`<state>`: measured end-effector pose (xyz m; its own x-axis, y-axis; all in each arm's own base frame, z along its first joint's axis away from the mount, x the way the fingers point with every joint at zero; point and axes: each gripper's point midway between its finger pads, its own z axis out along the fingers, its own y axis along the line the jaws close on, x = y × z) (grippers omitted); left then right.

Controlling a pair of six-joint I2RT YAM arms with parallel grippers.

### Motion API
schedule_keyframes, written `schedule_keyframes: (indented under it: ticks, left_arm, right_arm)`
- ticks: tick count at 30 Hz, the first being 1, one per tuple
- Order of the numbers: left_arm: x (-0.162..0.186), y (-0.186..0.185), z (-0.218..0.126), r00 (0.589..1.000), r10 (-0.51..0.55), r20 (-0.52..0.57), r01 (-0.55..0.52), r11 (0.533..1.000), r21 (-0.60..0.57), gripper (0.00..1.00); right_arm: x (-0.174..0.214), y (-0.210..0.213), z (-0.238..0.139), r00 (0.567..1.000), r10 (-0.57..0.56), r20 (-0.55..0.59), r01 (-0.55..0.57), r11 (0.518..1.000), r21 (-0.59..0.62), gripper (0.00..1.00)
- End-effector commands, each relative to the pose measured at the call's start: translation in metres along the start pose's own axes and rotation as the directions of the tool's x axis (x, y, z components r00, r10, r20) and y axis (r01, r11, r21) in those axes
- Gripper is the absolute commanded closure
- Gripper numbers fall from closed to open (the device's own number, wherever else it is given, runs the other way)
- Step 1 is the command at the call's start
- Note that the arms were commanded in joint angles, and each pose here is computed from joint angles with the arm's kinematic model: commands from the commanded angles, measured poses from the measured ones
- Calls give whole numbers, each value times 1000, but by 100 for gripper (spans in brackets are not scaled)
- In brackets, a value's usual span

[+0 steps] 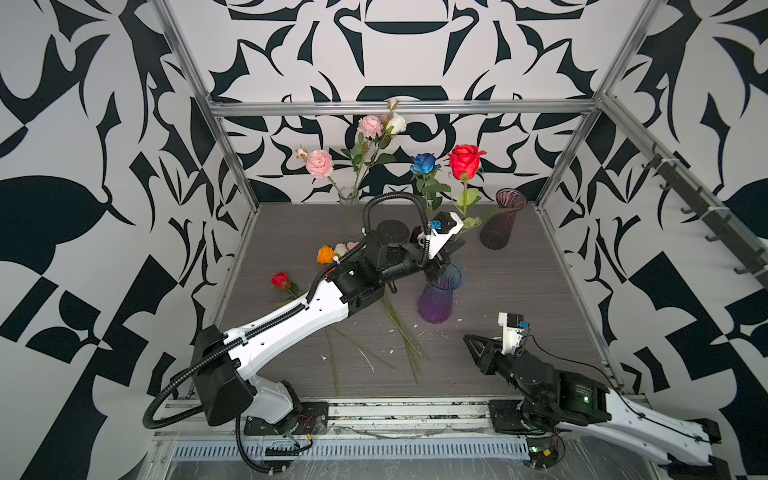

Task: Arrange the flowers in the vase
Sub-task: 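Lower the red rose stem into the blue-purple vase and open the left gripper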

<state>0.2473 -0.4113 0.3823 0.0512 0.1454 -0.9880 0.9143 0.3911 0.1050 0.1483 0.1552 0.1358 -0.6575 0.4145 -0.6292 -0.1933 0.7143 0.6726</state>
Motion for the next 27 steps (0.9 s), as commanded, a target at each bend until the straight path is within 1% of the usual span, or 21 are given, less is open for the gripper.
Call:
schedule_keyframes:
  ticks: [1,4,5,7,8,23,27]
  left_arm:
    - [1,8,-2,1000,-12,-27,11,999,-49,88]
    - [2,12,-3,999,-15,-29,13,997,-73,85]
    - [2,14,-4,999,-17,-30,15,997,-80,82]
    - [3,16,-5,999,-21,-36,18,995,-97,69]
    - [4,18,-6,999,-24,-41,19,994,-107,64]
    - [16,23,-19,996,-67,-50,59,988,-143,62]
    - [21,25,-27,997,-69,-34,62,984,-166,62]
  right_arm:
    - [-7,2,-2,999,14,31,-13,1000,-6,69]
    - [-8,3,-3,999,16,33,-16,1000,-8,68]
    - [-8,3,-3,999,18,34,-17,1000,-9,69]
    - [-8,2,-3,999,18,33,-18,1000,-9,69]
    - [-8,2,-3,999,20,34,-19,1000,-8,69]
    - [-8,2,-3,999,20,33,-20,1000,-7,68]
    - [-8,2,-3,999,21,33,-20,1000,-7,69]
